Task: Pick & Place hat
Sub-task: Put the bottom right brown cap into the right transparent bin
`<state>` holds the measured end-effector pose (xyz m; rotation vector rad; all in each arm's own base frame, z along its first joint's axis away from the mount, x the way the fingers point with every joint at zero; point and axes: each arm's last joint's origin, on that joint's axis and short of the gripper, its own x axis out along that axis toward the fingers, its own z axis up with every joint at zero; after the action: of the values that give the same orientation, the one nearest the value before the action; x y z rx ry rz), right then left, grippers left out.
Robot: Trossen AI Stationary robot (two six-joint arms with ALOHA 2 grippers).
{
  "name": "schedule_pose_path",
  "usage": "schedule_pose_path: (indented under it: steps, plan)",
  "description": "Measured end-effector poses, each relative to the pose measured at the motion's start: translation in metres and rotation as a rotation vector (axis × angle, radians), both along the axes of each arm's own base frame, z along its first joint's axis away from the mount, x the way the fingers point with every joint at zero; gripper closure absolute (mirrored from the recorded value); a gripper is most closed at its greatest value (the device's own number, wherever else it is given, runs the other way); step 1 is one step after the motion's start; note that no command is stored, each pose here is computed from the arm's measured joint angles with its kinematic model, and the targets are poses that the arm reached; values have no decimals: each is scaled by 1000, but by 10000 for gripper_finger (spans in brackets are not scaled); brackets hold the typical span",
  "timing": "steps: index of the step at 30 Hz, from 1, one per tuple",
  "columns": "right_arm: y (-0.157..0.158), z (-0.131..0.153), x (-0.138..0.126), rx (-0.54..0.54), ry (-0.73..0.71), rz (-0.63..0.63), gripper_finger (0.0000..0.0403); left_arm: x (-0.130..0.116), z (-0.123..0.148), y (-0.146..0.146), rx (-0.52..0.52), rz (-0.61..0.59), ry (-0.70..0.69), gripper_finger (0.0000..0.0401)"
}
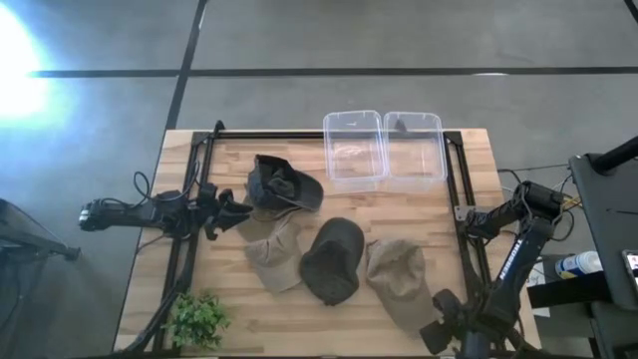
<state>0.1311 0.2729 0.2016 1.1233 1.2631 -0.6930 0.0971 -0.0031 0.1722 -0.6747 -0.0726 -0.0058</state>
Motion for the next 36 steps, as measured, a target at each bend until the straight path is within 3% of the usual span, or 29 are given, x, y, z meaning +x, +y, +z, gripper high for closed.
schedule_pose_path:
  steps: [7, 12, 20, 26, 32, 36]
  plan:
    - [0, -16, 15, -15, -44, -76, 229, 0, 0, 0, 0, 0, 0, 229]
    - [-6, -23, 20, -52, -44, -50, 229, 0, 0, 0, 0, 0, 2, 229]
    - [-35, -37, 33, -126, -19, -64, 229, 0, 0, 0, 0, 0, 2, 229]
    - [-44, -14, 51, -193, -209, 4, 229, 0, 0, 0, 0, 0, 2, 229]
    - [-70, 20, 41, -389, -350, -276, 229, 0, 0, 0, 0, 0, 2, 229]
    - [-88, 27, 47, -412, -319, -314, 229, 0, 0, 0, 0, 0, 3, 229]
